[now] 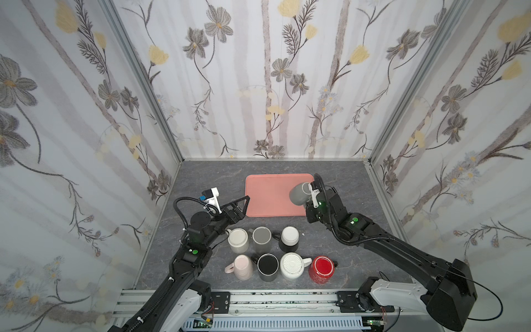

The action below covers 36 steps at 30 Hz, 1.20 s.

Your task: Turn the mug right side up

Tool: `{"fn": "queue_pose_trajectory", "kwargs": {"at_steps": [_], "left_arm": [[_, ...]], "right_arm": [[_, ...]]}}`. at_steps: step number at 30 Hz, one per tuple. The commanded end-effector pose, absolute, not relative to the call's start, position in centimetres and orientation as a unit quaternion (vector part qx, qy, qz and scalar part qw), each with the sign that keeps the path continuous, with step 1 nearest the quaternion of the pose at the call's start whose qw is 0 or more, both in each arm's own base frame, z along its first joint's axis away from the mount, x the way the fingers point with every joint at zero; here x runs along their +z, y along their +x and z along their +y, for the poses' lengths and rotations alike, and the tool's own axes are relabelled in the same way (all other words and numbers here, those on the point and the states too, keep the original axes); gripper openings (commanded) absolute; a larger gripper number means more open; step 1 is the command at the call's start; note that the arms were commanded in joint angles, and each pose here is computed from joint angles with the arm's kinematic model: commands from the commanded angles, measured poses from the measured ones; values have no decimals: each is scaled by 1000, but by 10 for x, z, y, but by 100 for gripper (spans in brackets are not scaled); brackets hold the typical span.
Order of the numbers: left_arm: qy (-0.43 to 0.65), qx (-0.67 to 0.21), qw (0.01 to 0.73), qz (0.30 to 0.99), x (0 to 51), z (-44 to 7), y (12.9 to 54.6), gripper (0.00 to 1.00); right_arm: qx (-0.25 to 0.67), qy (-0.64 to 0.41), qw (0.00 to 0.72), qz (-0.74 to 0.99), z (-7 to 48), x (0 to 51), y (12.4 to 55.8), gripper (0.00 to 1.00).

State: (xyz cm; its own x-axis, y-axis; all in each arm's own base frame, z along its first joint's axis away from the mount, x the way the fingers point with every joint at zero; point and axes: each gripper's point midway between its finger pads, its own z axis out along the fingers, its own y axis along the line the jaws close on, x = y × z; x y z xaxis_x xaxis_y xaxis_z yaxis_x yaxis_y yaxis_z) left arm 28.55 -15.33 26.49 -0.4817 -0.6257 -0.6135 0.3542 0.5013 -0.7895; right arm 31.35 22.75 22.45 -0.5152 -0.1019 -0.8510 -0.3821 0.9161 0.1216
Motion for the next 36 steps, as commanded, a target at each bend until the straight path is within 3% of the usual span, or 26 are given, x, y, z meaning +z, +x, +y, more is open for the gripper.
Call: {"fn": "queue_pose_trajectory", "kwargs": {"at_steps": [1, 6, 17, 26, 31, 36], "left_arm": [[-55, -529, 518, 670, 294, -163, 279, 100], [-23, -560, 528, 638, 310, -170, 270, 98], [18, -613, 525, 590, 328, -182, 261, 66], [37, -633, 538, 556, 347, -182, 249, 45], [38, -632, 537, 557, 348, -183, 250, 28], [31, -625, 541, 562, 348, -183, 252, 19]], "right_arm": [[305, -149, 530, 777, 281, 295, 319, 0], [454, -143, 529, 703, 324, 343, 309, 0], [619, -141, 477, 607, 381, 381, 271, 0], [640, -143, 456, 602, 398, 383, 259, 0], [651, -137, 444, 600, 402, 382, 257, 0], [657, -135, 432, 603, 406, 377, 254, 0]]}}
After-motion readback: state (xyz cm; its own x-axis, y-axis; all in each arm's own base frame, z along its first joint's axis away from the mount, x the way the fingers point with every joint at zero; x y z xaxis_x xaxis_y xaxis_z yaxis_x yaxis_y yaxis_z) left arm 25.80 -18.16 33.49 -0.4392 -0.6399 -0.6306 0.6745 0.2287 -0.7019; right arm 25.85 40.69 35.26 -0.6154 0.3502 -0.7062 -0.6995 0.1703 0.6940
